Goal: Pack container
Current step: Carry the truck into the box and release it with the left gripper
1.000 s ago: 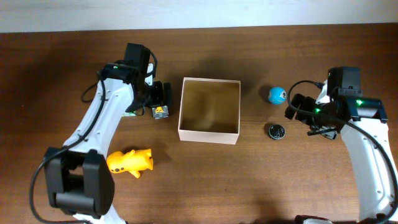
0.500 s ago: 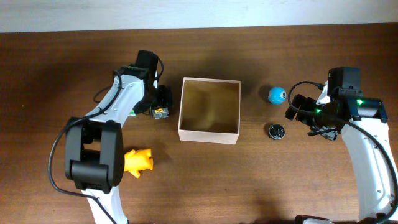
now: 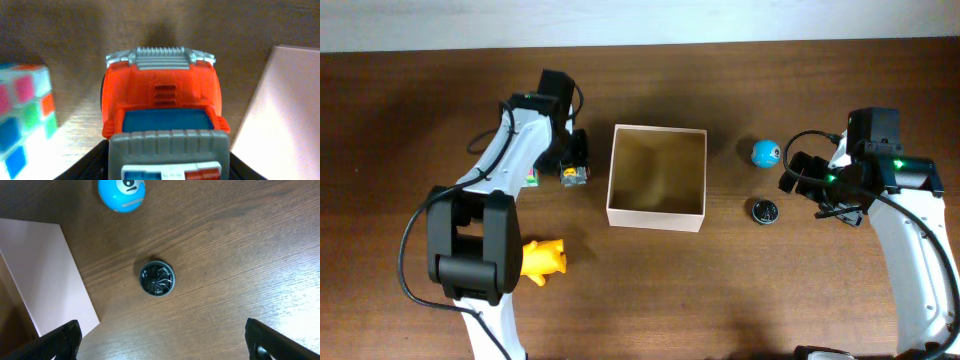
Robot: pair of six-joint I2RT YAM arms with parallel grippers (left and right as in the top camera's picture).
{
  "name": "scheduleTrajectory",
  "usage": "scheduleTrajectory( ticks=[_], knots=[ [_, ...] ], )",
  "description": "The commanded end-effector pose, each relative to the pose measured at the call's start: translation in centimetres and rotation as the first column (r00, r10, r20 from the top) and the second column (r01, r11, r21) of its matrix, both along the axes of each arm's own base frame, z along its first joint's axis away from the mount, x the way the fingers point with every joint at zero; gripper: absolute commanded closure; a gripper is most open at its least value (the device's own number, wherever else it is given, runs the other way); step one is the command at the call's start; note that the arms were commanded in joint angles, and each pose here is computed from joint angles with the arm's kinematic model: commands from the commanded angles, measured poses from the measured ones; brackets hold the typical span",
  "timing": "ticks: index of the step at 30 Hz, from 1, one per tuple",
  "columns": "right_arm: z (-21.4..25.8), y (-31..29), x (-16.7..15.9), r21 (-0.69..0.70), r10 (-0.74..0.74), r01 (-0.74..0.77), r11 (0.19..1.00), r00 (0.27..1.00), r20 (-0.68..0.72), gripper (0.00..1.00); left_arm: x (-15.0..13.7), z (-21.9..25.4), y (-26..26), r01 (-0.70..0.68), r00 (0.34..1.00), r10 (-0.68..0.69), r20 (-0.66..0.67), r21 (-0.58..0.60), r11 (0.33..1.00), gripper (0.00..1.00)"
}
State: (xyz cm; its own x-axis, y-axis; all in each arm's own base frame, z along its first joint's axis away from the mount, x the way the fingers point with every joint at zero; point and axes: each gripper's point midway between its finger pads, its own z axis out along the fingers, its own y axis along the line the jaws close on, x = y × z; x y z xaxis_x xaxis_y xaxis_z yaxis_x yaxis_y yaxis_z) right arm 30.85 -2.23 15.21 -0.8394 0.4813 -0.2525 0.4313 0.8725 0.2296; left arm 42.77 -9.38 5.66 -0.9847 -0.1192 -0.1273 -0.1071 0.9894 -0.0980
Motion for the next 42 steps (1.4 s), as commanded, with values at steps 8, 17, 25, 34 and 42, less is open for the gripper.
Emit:
scheduleTrajectory(
  ticks=[8, 17, 25, 34, 42],
  knots=[
    [0.3, -0.5, -0.1, -0.009, -0.017, 0.017, 1.0, 1.0, -0.007, 0.01, 1.2, 13.5, -2.8, 0.096, 0.989, -0.091, 0.118, -0.042, 0.995, 0.61],
    [0.2, -1.7, -0.3, -0.08, -0.042, 0.041, 0.996, 0.999, -0.016, 0.01, -2.3, 14.0, -13.0, 0.29, 0.951, -0.284, 0.126, -0.034, 0.956, 0.61],
    [0.0, -1.7, -0.8, -0.077, -0.045, 0.042, 0.996, 0.998, -0.039, 0.01, -4.4, 6.9, -19.2, 0.418, 0.907, -0.42, 0.022, 0.068, 0.906, 0.6],
    [-0.1, -1.6, -1.4, -0.074, -0.044, 0.04, 0.996, 0.997, -0.062, 0.01, -3.0, 1.5, -21.0, 0.319, 0.948, -0.319, -0.007, 0.05, 0.947, 0.61],
    [-0.2, -1.6, -1.4, -0.074, -0.044, 0.039, 0.996, 0.997, -0.063, 0.01, -2.2, 0.8, -23.3, 0.296, 0.955, -0.295, 0.031, -0.03, 0.955, 0.55]
  ],
)
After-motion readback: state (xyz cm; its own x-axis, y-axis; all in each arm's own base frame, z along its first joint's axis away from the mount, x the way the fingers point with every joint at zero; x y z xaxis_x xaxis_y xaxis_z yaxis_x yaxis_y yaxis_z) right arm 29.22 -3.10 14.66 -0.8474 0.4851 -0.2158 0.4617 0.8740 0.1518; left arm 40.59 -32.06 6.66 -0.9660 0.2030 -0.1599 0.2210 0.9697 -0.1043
